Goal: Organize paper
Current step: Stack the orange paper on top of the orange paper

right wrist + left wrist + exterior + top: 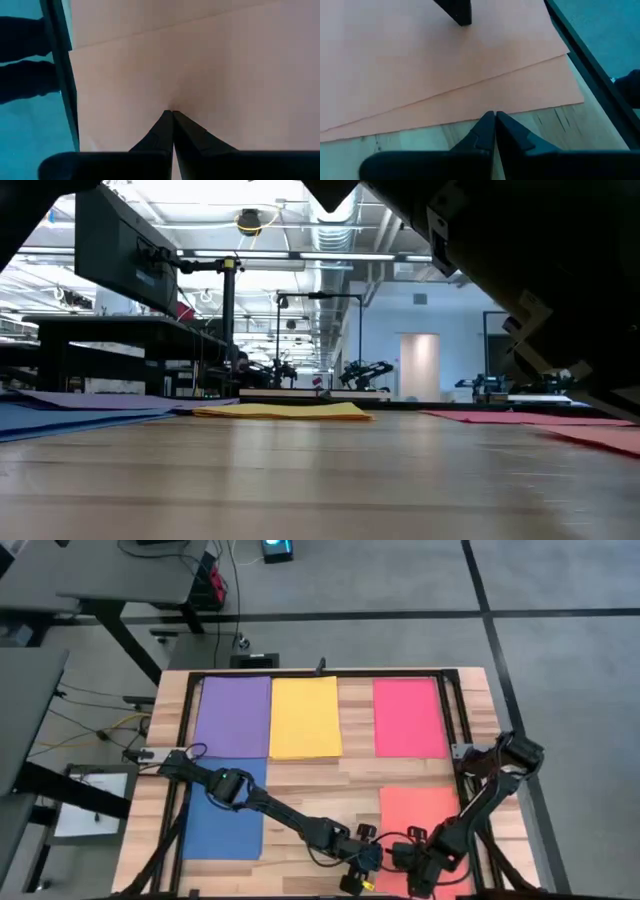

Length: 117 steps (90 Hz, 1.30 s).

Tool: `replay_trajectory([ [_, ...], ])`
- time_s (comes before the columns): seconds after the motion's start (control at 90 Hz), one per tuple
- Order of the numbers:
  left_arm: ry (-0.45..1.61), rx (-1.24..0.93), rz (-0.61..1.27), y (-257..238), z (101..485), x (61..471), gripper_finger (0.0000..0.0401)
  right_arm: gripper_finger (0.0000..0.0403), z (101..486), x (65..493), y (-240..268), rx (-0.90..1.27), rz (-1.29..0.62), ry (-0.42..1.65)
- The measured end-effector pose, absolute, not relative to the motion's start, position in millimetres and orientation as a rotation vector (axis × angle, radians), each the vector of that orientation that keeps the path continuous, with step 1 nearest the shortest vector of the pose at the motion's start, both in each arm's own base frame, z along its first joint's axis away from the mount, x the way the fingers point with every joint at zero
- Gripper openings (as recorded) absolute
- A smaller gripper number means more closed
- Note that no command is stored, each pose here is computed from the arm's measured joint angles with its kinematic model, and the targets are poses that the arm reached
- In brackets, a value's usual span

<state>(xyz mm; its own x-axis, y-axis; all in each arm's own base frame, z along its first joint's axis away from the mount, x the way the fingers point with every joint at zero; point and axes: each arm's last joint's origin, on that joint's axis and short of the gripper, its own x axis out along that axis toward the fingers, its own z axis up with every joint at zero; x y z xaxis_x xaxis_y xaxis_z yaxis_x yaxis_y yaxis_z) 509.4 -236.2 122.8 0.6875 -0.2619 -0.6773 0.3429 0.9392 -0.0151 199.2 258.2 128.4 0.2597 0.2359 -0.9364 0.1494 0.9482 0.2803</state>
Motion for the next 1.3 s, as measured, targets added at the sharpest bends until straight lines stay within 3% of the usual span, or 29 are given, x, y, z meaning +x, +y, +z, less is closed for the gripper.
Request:
replay_trajectory([
  [0.689, 0.74, 0.097, -0.336, -238, 122, 509, 0.0, 0.0, 149, 226, 255, 0.454, -0.03, 1.282],
  [1.067, 0.77, 0.09, -0.331, -237, 120, 507, 0.0, 0.0, 156, 206, 268, 0.501, -0.093, 1.316],
  [1.3, 0.961, 0.091, -0.279, -222, 173, 481, 0.0, 0.0, 159, 205, 266, 0.474, -0.075, 1.318],
])
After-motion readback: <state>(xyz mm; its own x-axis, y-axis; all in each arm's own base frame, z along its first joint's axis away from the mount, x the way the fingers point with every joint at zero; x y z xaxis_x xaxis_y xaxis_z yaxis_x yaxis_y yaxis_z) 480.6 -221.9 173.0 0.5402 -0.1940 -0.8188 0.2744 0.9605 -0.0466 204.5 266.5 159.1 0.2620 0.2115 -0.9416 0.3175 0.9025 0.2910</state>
